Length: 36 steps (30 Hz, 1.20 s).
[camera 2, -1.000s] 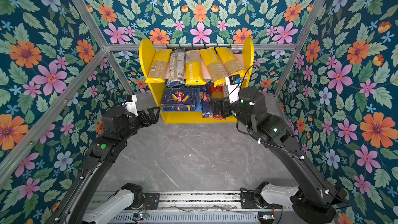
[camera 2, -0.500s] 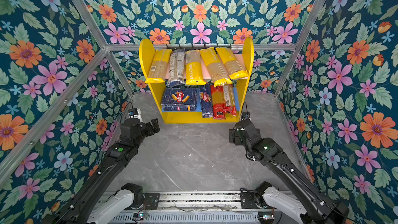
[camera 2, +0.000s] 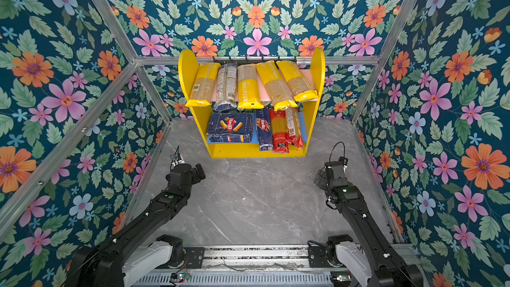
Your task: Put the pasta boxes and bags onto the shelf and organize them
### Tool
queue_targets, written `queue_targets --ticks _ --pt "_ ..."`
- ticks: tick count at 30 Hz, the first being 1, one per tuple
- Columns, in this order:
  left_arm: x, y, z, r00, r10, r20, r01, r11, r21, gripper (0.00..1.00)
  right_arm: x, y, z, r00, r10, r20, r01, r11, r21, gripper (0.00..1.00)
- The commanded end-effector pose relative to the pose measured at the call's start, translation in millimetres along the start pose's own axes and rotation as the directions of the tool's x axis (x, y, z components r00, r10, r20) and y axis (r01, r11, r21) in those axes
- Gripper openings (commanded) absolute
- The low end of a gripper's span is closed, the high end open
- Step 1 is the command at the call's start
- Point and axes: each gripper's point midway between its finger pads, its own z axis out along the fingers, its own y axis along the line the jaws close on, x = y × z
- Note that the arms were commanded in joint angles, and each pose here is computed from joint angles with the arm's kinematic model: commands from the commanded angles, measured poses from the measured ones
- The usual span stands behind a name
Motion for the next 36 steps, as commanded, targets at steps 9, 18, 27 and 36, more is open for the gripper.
queue_targets --ticks 9,18,27,36 --pt "-45 -9 22 0.961 0.157 0.225 -0.143 0.987 -0.080 0.99 -35 12 25 0.978 -0.067 0.196 0.073 0.997 -0.025 0.99" --pt "-47 -15 47 0.918 0.262 0.299 -0.251 0.965 -0.074 0.99 -50 2 43 0.944 0.014 0.330 0.012 0.997 -0.078 0.99" --pt "-43 36 61 0.942 0.102 0.319 -0.081 0.994 -0.077 0.99 -60 0 71 0.935 -0.009 0.355 0.036 0.997 -0.068 0.99" --pt "-29 30 73 0.946 0.102 0.308 -0.100 0.995 -0.022 0.99 -77 10 87 0.898 -0.072 0.434 0.119 0.989 -0.083 0.99"
